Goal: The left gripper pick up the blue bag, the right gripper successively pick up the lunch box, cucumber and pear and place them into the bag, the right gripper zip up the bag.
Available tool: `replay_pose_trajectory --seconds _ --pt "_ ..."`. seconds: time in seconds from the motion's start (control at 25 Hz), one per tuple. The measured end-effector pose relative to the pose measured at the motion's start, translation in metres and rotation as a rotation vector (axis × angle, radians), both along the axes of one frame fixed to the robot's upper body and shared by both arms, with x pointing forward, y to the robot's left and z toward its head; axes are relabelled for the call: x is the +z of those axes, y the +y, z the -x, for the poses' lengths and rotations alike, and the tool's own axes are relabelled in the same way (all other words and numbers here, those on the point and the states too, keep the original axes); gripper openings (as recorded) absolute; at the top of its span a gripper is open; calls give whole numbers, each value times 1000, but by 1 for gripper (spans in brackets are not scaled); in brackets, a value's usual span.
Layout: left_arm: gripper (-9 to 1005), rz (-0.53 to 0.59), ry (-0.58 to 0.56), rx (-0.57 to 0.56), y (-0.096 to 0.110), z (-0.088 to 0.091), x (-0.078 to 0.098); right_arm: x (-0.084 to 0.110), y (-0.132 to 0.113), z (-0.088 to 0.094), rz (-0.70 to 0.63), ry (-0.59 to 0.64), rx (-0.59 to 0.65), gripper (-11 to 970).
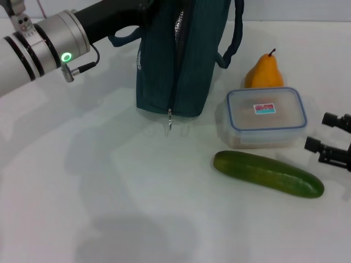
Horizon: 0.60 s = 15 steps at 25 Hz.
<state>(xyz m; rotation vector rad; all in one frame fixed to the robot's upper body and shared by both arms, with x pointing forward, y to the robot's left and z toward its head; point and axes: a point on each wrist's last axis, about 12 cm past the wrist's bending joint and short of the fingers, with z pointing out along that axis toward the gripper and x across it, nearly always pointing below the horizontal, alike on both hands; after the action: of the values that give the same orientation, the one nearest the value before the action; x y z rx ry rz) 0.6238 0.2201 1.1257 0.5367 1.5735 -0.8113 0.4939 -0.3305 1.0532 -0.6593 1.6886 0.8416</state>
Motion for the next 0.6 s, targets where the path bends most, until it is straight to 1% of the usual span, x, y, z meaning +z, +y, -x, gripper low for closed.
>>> replay_pose_trajectory --seconds 0.24,0.36,0.6 --pt "45 8 -2 10 -2 -3 2 -8 4 -3 54 48 12 881" --pt "46 13 -2 13 -2 -3 2 -8 6 -6 66 50 21 881" --pt "46 13 -2 13 -2 -3 2 -8 7 -13 83 57 3 881"
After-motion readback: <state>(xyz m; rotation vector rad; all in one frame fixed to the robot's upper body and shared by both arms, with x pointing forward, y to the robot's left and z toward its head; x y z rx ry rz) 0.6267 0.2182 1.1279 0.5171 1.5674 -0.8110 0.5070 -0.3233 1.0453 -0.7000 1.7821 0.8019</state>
